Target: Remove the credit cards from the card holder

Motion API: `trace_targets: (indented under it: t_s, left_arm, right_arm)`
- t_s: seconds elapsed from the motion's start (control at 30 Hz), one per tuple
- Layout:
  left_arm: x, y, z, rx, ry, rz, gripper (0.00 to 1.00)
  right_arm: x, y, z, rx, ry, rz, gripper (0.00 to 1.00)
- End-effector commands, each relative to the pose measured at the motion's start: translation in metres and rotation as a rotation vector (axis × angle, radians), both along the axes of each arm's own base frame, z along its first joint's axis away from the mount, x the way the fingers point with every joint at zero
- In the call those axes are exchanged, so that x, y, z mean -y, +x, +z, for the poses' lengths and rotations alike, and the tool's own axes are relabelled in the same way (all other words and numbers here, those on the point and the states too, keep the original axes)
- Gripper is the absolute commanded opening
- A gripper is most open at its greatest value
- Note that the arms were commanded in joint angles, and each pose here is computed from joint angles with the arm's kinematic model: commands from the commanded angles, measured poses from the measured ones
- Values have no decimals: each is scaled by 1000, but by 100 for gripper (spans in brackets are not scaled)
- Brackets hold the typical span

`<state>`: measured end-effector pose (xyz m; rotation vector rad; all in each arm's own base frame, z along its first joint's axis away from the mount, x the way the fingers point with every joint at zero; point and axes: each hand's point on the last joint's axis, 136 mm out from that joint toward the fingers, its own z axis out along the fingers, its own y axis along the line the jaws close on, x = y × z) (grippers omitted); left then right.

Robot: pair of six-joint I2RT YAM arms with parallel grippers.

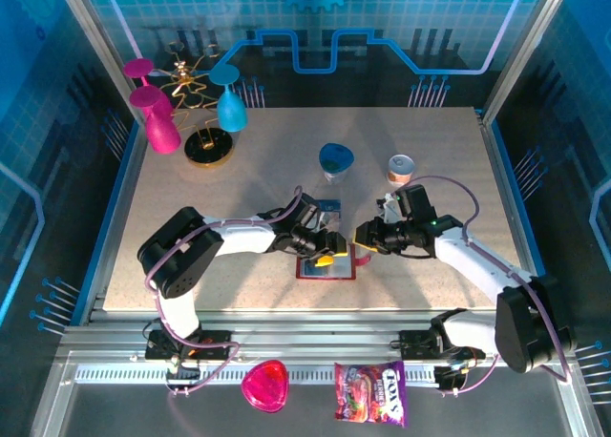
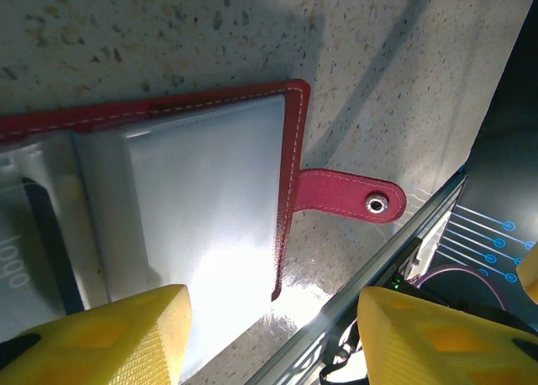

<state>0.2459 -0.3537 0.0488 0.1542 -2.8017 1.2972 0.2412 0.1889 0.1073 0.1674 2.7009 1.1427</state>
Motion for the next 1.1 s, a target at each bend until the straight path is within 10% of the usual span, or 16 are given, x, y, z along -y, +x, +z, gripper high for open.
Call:
trace_targets:
  t_s: [0.0,1.07]
  left_arm:
    - [9,1,12,12,-38,-16,56]
    - [-84,2,9,41,17,201,34]
  right_arm:
    - [5,-4,-4,-23,5,-13,31]
    - [-86,-10,-63,-191,94,163,11]
